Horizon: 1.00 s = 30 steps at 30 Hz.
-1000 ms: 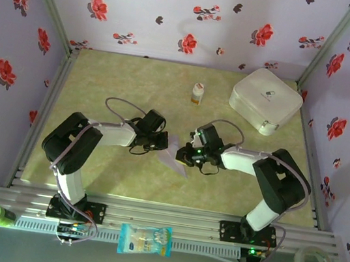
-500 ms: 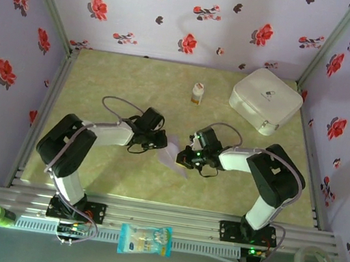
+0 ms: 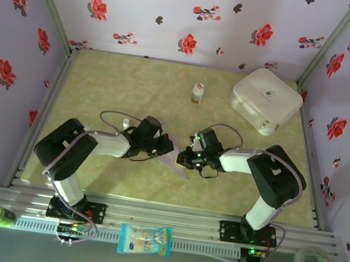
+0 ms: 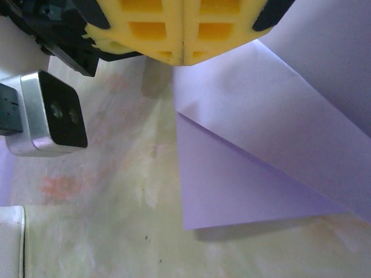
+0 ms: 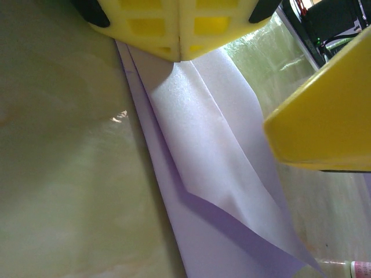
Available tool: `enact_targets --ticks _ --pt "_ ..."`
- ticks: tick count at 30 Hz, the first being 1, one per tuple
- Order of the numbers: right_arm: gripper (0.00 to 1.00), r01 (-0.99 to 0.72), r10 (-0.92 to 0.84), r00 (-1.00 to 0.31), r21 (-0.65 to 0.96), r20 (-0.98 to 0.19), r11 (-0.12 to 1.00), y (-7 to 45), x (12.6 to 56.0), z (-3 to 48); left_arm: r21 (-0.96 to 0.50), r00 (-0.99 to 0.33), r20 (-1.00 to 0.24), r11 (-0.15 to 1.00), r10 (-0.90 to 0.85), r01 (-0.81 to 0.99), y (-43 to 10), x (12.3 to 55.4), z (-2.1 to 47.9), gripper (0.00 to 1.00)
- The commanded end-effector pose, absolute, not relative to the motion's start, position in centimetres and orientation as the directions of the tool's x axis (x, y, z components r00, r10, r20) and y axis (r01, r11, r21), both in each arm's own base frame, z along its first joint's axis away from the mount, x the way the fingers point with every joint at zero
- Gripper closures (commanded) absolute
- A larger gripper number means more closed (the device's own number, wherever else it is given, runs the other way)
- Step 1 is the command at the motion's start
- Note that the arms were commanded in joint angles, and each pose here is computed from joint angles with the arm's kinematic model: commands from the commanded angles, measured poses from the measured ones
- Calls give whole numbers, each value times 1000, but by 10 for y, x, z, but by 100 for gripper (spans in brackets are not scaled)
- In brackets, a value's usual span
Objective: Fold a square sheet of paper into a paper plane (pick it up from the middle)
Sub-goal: Fourth fold the wing at the center of the table.
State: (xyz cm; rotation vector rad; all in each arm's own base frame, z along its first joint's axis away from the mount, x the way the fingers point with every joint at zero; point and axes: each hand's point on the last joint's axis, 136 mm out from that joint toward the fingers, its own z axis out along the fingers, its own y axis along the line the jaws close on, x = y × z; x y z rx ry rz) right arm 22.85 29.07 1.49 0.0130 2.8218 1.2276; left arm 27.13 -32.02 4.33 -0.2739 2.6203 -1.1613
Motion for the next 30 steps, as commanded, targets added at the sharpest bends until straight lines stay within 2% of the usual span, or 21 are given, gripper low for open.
enact_targets --ticks 1,6,14,30 --pt "97 66 47 -998 604 47 794 258 199 -26 -796 -945 -136 600 -298 -75 -332 274 50 100" --pt "97 71 49 -997 601 53 796 257 197 -29 -779 -949 -111 618 -296 -102 -330 271 31 100" --pt "98 73 44 -997 586 62 807 253 194 -34 -655 -950 -142 746 -276 -119 -297 266 -8 100" --pt "100 73 39 -997 574 71 816 249 191 -41 -569 -935 -263 821 -236 -48 -250 308 -5 100"
